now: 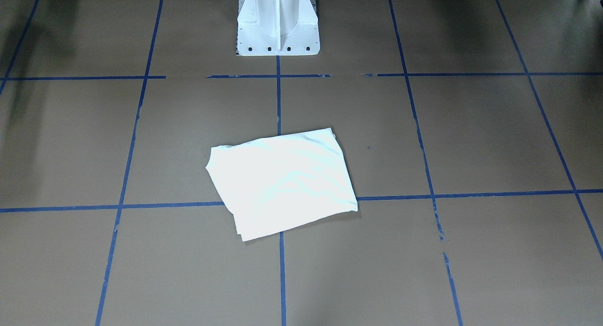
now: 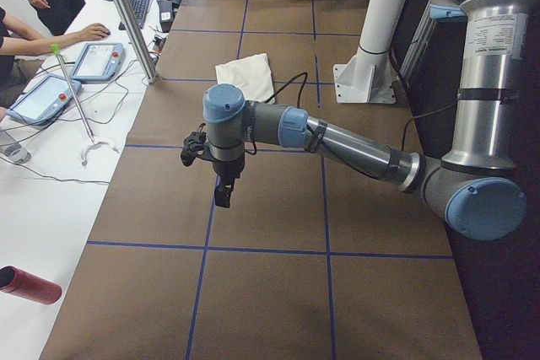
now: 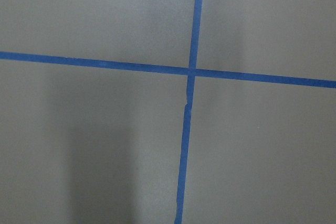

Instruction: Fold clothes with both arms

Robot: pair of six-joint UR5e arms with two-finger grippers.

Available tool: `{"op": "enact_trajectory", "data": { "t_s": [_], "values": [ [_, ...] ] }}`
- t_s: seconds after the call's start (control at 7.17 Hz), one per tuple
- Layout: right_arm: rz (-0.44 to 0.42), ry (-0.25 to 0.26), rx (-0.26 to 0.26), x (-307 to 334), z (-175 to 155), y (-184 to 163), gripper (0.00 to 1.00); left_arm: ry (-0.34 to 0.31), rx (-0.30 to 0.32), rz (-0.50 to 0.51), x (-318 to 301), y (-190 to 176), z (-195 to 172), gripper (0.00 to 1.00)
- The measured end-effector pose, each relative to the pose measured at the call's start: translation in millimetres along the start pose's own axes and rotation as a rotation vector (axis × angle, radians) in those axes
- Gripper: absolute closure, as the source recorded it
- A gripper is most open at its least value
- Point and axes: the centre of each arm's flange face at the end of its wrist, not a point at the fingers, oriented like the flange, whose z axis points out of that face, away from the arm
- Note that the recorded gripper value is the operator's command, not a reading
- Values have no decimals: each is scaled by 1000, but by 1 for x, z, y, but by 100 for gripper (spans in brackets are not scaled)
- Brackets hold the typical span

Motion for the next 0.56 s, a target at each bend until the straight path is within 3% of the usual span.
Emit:
{"op": "enact_trajectory", "data": {
  "t_s": [0.56],
  "values": [
    [-15, -1, 9, -2, 1, -2, 0, -1, -2, -1, -1, 0, 1, 0]
  ]
}}
